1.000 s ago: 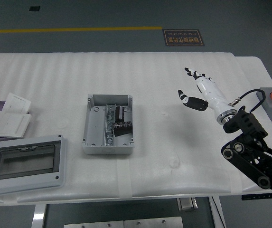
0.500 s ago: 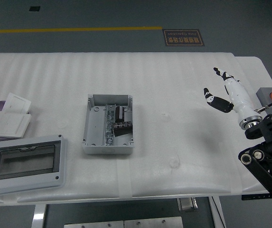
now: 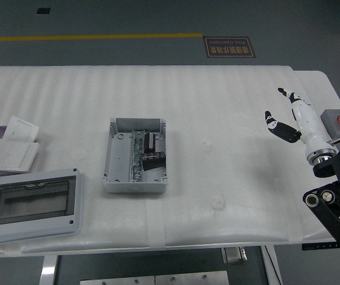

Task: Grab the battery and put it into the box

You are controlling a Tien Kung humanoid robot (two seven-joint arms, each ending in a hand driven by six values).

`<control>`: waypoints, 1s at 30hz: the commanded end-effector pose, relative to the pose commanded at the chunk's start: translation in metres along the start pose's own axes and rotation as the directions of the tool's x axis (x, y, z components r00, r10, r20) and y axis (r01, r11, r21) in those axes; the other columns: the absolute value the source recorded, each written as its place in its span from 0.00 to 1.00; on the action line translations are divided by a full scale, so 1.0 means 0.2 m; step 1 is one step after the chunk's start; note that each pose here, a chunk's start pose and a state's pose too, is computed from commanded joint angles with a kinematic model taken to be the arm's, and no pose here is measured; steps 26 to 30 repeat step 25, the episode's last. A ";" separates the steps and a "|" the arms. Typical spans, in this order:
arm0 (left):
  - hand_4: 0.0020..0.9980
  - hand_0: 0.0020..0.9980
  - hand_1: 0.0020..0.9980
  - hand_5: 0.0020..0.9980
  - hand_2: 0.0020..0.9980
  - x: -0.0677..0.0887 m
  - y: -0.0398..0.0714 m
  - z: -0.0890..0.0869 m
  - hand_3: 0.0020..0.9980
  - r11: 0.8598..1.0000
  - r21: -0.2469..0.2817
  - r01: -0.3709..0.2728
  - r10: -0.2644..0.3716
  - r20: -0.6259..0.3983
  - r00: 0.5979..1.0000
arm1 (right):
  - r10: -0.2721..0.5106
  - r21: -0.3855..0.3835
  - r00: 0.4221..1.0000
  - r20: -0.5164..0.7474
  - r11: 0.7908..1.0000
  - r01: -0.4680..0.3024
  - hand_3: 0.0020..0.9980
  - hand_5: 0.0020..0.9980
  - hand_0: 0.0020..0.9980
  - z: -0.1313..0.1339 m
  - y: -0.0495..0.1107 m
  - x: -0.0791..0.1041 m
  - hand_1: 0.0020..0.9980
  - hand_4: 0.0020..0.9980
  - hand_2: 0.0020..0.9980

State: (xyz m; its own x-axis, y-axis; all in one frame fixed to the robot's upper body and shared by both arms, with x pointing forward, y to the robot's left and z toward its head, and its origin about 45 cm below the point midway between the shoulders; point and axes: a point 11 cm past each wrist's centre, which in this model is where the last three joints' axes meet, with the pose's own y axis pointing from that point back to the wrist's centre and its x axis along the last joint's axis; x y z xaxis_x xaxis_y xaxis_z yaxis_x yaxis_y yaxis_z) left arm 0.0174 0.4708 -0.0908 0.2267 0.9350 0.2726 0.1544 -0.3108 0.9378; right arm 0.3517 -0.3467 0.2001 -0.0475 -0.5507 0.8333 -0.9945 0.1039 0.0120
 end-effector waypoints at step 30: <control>0.50 0.65 0.67 0.56 0.60 -0.02 0.00 -0.03 0.59 0.997 0.064 0.032 -0.032 -0.012 0.999 | 0.040 -0.075 0.992 0.121 0.997 -0.031 0.86 0.38 0.94 0.09 0.03 0.01 0.89 0.58 0.87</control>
